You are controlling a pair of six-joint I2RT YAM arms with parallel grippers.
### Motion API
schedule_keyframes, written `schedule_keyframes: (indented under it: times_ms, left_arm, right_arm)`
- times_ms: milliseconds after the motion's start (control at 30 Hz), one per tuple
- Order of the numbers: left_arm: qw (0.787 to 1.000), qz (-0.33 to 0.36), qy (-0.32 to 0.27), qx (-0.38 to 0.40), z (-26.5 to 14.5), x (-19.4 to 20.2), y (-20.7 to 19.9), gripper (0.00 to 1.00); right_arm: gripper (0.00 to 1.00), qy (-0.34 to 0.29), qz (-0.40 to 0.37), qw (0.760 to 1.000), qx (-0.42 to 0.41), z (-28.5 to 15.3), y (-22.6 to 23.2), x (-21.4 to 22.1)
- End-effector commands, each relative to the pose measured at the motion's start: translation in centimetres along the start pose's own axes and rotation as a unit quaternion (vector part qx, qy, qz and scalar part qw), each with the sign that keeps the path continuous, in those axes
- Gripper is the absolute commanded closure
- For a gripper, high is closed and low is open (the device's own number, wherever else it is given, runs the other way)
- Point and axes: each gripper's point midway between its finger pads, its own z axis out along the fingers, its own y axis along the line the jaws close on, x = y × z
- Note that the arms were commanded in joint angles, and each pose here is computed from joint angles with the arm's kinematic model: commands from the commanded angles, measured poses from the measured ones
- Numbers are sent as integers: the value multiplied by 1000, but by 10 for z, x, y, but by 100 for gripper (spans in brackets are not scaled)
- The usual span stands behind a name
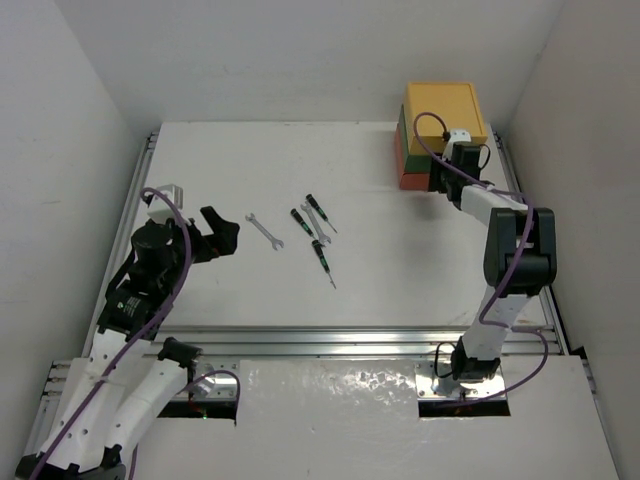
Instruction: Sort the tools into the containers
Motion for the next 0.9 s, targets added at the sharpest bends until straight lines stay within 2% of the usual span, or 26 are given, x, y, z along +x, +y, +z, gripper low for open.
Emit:
schedule_keyframes:
  times_ms: [0,267,500,633,733,867]
  left_arm:
    - [1000,7,-18,13,3,-10,-5,0]
    - [1000,8,-15,15,4,-8,-6,0]
    - [1000,9,-9,14,7,-6,-5,0]
    - [1000,9,-9,14,7,-6,-5,0]
    - [1000,10,-7,15,8,-6,-6,0]
    - [1000,10,-6,15,8,-5,-6,0]
  right_arm:
    - [50,-66,-10,998,2,0,-6,-46]
    - [49,-85,-8,996,-2,4,-10,-59]
    - [57,-88,-9,996,-1,14,-11,-71]
    - [62,-90,-4,996,0,15,-13,-72]
    - [70,-89,-4,996,0,16,-14,-71]
    - [85,-94,-2,996,-1,11,-12,-66]
